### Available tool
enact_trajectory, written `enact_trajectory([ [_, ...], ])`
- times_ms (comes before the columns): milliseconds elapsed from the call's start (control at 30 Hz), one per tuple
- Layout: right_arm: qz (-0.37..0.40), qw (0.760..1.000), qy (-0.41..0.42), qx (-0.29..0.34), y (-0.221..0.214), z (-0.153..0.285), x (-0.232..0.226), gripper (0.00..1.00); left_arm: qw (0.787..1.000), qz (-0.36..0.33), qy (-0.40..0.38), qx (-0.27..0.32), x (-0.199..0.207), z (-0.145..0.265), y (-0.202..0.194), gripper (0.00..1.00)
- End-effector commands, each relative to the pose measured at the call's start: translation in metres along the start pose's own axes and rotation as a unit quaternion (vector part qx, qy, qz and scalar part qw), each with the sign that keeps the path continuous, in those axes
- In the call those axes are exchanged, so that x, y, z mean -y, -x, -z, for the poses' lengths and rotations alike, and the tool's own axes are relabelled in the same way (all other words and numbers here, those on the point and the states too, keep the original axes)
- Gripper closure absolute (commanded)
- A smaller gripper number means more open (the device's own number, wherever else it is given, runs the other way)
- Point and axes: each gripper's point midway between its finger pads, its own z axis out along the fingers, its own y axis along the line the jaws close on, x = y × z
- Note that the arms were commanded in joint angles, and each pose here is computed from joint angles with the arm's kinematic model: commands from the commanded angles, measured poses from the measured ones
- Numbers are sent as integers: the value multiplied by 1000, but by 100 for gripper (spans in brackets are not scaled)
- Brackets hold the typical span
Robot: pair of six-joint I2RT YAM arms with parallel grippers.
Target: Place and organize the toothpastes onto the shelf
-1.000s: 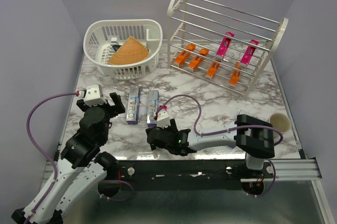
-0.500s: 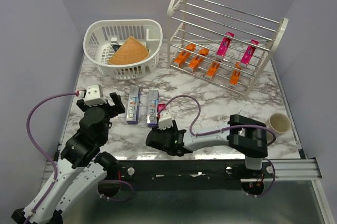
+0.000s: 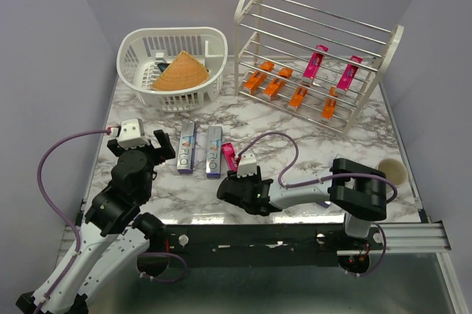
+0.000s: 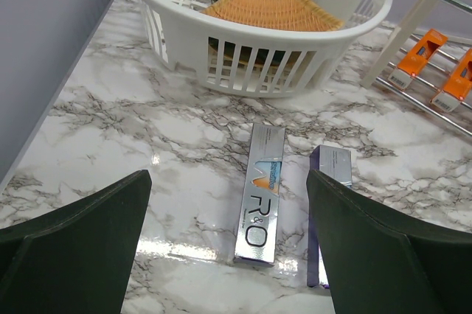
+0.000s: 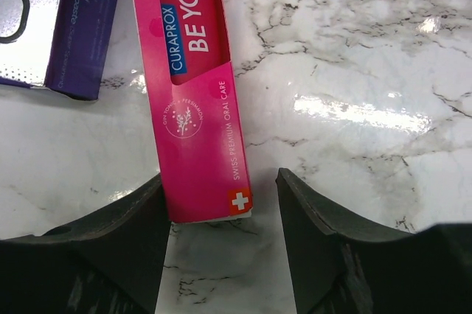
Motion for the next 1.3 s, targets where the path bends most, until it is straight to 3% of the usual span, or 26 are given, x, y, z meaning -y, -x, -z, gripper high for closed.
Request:
enact_trajectory([
  [0, 31, 999, -27, 1, -10, -8, 24, 33, 1000, 1, 11, 2, -4, -1, 1, 1],
  [367, 61, 998, 11, 6, -8, -18, -1, 32, 1000, -1, 12, 1, -4, -1, 0, 1],
  [633, 57, 998, -9, 21, 4, -11, 10, 46, 1000, -2, 13, -1, -4, -2, -1, 1],
  [933, 63, 997, -33, 41, 32, 10, 26, 55, 1000, -3, 9, -4, -2, -3, -2, 1],
  [1267, 12, 992, -71, 102, 124, 36, 58, 55, 1000, -6, 6, -9, 1, -4, -4, 1],
])
